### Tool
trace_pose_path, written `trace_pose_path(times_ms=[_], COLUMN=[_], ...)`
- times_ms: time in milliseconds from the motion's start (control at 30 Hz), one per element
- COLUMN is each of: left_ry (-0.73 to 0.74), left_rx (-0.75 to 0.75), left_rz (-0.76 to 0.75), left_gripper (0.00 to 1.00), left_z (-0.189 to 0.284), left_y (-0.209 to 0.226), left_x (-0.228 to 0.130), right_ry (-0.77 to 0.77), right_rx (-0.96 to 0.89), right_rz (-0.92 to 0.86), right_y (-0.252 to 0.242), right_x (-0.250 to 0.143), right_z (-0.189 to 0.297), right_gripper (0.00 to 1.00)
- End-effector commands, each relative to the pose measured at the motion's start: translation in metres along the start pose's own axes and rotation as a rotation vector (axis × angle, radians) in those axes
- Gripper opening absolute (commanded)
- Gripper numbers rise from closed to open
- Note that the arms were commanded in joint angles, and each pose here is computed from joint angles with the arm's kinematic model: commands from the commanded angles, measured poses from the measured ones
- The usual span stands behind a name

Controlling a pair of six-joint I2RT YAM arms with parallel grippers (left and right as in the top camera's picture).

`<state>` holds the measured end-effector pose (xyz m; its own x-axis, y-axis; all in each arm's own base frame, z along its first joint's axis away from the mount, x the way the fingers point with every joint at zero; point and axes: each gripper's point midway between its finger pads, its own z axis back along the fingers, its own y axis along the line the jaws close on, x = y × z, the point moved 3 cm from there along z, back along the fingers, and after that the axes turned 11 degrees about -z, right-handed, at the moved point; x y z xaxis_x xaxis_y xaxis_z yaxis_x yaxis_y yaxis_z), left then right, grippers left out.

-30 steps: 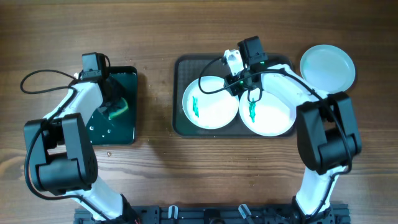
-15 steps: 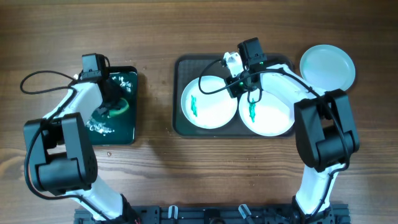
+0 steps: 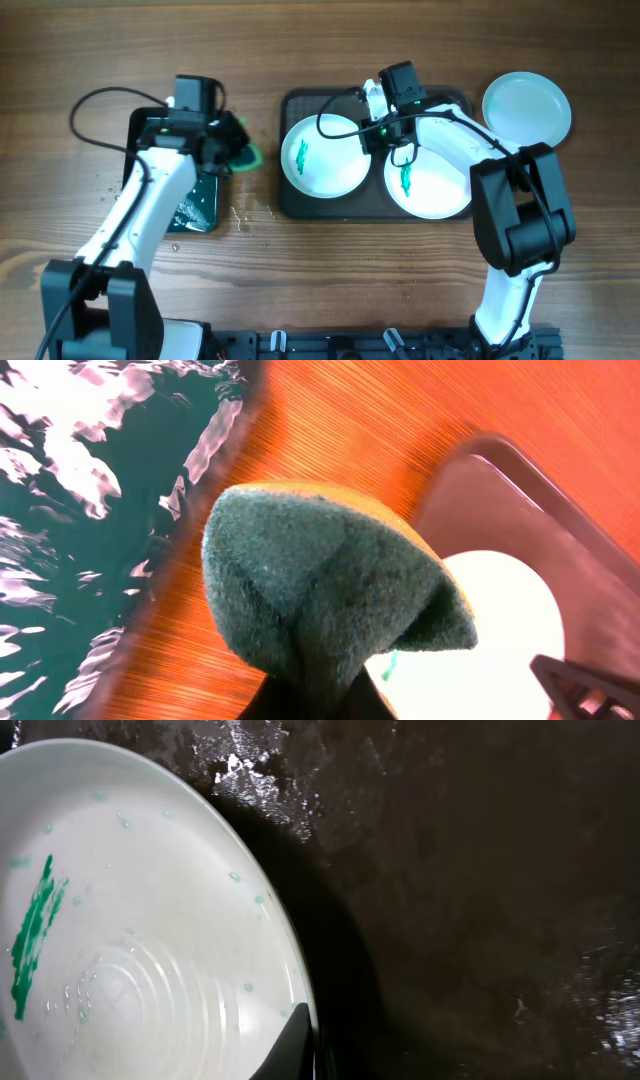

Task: Clean dirty plates on tray and stack at the side

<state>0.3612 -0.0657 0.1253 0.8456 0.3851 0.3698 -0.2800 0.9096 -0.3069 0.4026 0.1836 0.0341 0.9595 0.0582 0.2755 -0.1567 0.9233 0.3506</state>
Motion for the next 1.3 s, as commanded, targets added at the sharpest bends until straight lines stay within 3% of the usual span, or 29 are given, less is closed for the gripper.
trace_pose_path(times_ms=[0,167,267,533,633,700,833,967,1100,1267], left_ry=[-0.011,0.010,0.061,0.036,0.056,0.035,0.024,-0.053,-0.130,-0.016], left_rx=[-0.160,-0.220,-0.195,-0.235,-0.131,0.019,0.273,0.362,0.228,-0.206], left_rz=[-0.063,-0.106,-0.082,-0.115,-0.120,-0.114,-0.221,-0.257,-0.233,-0.200], left_gripper=[0.04,0.04,0.04,0.04,0.04,0.04,0.04,0.04,0.04,0.04], left_z=[-0.003,-0.042,-0.068,-0.101,-0.122,-0.127,-0.112,-0.091,-0.071,-0.068], left_y=[-0.068,-0.116,-0.116,-0.133,-0.114,-0.085,-0.028,-0.012,-0.041,-0.110], left_x=[-0.015,-0.045,-0.061,-0.070,-0.081,-0.079,-0.064,-0.040,-0.022,-0.036], right_ry=[0.037,0.041,0.042,0.036,0.040,0.044,0.046,0.043,0.043,0.045], right_rx=[0.007,0.006,0.006,0.008,0.006,0.005,0.004,0.005,0.005,0.005], right_rz=[-0.031,-0.031,-0.031,-0.029,-0.029,-0.028,-0.028,-0.028,-0.028,-0.029], right_y=[0.007,0.007,0.007,0.008,0.007,0.007,0.007,0.007,0.007,0.007], right_x=[-0.012,-0.013,-0.013,-0.012,-0.013,-0.013,-0.014,-0.013,-0.013,-0.013], right_z=[-0.013,-0.013,-0.013,-0.013,-0.013,-0.013,-0.013,-0.013,-0.013,-0.013], right_gripper=[0.04,0.04,0.04,0.04,0.04,0.05,0.04,0.04,0.04,0.04])
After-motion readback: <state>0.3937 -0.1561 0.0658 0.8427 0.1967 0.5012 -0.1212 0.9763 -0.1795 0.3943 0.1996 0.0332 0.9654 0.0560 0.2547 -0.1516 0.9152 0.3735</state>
